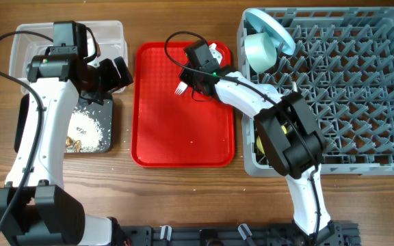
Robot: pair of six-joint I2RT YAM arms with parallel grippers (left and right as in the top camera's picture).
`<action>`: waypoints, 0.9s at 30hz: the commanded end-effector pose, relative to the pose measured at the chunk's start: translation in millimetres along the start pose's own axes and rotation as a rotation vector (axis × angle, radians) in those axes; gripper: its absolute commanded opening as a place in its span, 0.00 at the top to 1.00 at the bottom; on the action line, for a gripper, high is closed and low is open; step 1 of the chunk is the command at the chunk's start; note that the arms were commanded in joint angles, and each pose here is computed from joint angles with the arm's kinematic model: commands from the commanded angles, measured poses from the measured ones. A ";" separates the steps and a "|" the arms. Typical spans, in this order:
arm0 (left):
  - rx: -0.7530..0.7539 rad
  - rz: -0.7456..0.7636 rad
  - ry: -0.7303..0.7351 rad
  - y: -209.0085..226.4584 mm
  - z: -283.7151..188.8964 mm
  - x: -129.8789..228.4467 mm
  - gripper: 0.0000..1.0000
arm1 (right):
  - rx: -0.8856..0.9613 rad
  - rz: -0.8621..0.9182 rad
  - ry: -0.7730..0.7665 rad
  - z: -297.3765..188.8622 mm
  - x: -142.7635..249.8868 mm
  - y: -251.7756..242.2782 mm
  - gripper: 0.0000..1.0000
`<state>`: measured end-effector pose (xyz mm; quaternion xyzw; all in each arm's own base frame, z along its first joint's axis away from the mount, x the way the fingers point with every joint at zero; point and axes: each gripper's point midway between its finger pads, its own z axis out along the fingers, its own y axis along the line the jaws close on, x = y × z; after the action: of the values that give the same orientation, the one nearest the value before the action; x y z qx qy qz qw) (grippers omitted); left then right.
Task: Sort waste into correct bins and load items into the dishwasher rack
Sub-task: 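Return the right gripper to the red tray and grasp the white fork, then carry the fork into the rack and insert it beside the spoon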
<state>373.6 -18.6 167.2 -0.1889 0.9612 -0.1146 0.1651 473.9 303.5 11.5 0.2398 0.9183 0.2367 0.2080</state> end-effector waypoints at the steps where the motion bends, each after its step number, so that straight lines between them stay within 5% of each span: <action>1: 0.003 0.000 -0.026 -1.3 -6.3 -5.9 0.00 | 0.052 0.023 0.033 19.9 12.0 -21.1 0.80; 5: 0.003 0.000 -0.026 -1.3 -6.3 -5.9 0.00 | 0.051 0.023 0.034 19.9 12.0 -21.1 0.96; 16: 0.003 0.000 -0.026 -1.3 -6.3 -5.9 0.00 | -0.057 -0.113 0.161 -4.5 21.3 3.9 0.96; 21: 0.003 0.000 -0.026 -1.3 -6.3 -5.9 0.00 | -0.063 -0.307 0.097 -74.0 -13.2 18.1 0.96; 27: 0.003 0.000 -0.026 -1.3 -6.3 -5.9 0.00 | -0.023 -0.576 -0.110 -216.6 -67.1 23.2 0.96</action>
<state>373.6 -18.6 167.2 -0.1889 0.9612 -0.1146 0.1651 433.8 248.0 120.0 0.0643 0.9555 0.2004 0.2065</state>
